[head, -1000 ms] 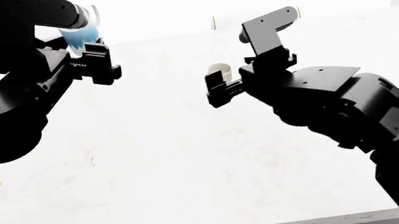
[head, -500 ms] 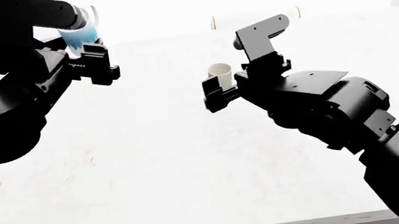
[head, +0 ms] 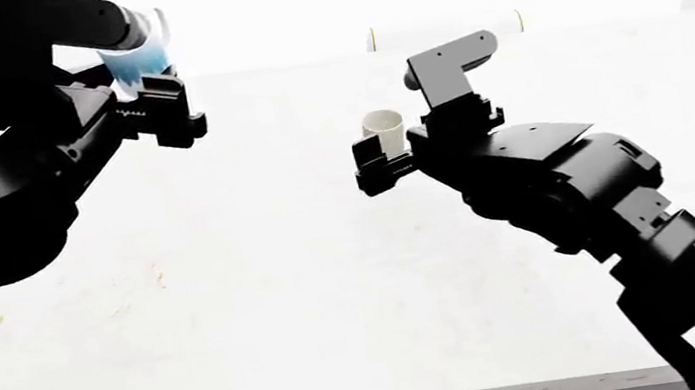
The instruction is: Pick the mug and mug and place them in the sink. Then turn on the water.
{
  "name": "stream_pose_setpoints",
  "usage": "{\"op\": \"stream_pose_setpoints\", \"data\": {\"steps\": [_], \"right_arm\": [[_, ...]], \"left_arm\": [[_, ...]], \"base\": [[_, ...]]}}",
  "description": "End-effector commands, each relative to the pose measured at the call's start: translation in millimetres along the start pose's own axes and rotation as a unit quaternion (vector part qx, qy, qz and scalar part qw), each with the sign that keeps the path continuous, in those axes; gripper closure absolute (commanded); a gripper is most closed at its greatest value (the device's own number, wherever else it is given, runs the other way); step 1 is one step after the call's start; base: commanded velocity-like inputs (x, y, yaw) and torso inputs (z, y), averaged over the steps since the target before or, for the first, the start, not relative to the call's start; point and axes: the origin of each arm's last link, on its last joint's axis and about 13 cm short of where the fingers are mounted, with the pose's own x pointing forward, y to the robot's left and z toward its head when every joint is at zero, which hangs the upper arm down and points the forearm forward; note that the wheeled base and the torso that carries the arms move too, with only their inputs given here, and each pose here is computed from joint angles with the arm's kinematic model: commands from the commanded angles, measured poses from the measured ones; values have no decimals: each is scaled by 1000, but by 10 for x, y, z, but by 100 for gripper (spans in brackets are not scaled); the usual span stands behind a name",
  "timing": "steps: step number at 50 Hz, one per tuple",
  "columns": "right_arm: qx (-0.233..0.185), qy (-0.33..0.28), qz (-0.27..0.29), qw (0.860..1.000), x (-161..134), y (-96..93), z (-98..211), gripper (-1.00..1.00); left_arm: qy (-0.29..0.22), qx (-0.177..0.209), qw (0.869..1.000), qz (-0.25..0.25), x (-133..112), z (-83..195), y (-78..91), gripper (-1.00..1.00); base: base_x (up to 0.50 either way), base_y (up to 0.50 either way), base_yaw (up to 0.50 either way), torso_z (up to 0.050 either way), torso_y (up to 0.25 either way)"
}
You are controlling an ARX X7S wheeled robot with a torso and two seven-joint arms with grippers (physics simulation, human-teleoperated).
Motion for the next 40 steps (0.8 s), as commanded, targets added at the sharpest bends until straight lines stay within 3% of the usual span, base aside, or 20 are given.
{"op": "stream_pose_setpoints", "data": {"steps": [1,40], "right_arm": [[0,6,-4,1000,45,-5,-18,-100],[5,18,6,1000,157,63,-72,-100]], "left_arm": [[-6,-5,1000,6,-2,20,14,100],[-5,-1,1000,7,-22,42,13,100]], "base": [[0,0,0,0,0],[0,0,0,0,0]]}}
